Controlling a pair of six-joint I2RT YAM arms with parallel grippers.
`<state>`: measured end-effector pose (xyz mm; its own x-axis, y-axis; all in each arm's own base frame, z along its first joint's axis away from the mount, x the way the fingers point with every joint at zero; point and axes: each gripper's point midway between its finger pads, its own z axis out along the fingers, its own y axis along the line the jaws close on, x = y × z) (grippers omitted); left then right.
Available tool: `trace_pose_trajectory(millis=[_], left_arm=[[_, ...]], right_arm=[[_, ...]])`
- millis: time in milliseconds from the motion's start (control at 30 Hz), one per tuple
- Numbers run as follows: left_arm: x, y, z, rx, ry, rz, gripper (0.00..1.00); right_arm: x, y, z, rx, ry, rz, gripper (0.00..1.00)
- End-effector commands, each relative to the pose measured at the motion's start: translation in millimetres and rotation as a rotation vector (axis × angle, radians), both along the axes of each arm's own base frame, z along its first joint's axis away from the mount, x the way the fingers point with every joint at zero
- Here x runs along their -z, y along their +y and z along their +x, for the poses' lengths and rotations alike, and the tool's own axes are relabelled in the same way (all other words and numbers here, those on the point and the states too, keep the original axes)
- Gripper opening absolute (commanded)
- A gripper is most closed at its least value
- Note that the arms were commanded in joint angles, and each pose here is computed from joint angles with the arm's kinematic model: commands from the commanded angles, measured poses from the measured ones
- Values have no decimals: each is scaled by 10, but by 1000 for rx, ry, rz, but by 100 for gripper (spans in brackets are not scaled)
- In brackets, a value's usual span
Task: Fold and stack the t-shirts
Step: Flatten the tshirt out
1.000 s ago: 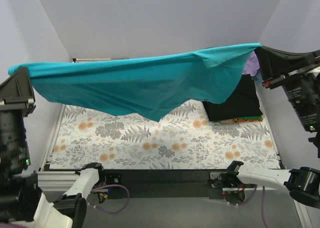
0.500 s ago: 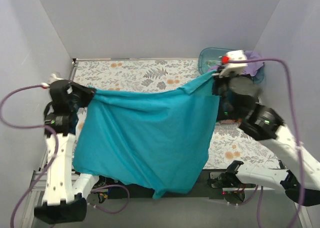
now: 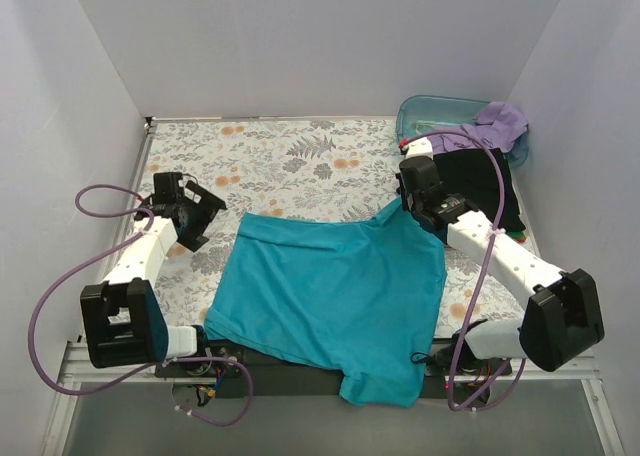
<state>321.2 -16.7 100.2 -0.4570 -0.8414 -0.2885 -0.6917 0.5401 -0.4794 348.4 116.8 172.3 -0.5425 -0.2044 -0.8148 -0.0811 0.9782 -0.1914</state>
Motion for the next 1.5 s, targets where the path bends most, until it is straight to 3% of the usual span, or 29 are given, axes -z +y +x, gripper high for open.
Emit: trace_pose_trajectory(millis=[0,100,200,267,300,367,467,600,933,1067,1333,1467], left_arm=[[83,-143,50,48,-41,-54,98],[136,-405,87,134,-70,-89,98],[222,-606,206,185,-46,-36,98],[299,-644,270,193,-24,-16,93],[289,-609,354,181,-29,5,84],[450,-574,403,169,22,31,77],[541,-450,506,123,48,93,71],[567,-510,640,153,37,80,59],[398,-856,924,276,-51,-59,57],[438,-957,883,315,-38,-99,44],[478,-794,879,284,-17,1,33],[645,-611,780,248,97,95,34]], right_arm=[[-24,19,145,32,-49,70,1],[174,-73,135,70,-6,68,1],[333,-104,118,78,33,60,1],[415,-115,87,76,54,58,1],[443,-125,72,78,61,56,1],[486,-151,48,84,69,56,1],[489,-192,32,87,70,57,1],[504,-226,7,94,72,62,1],[561,-285,18,109,86,51,1],[570,-323,12,118,88,54,1],[589,-353,6,124,94,62,1],[504,-373,-30,126,72,74,1]])
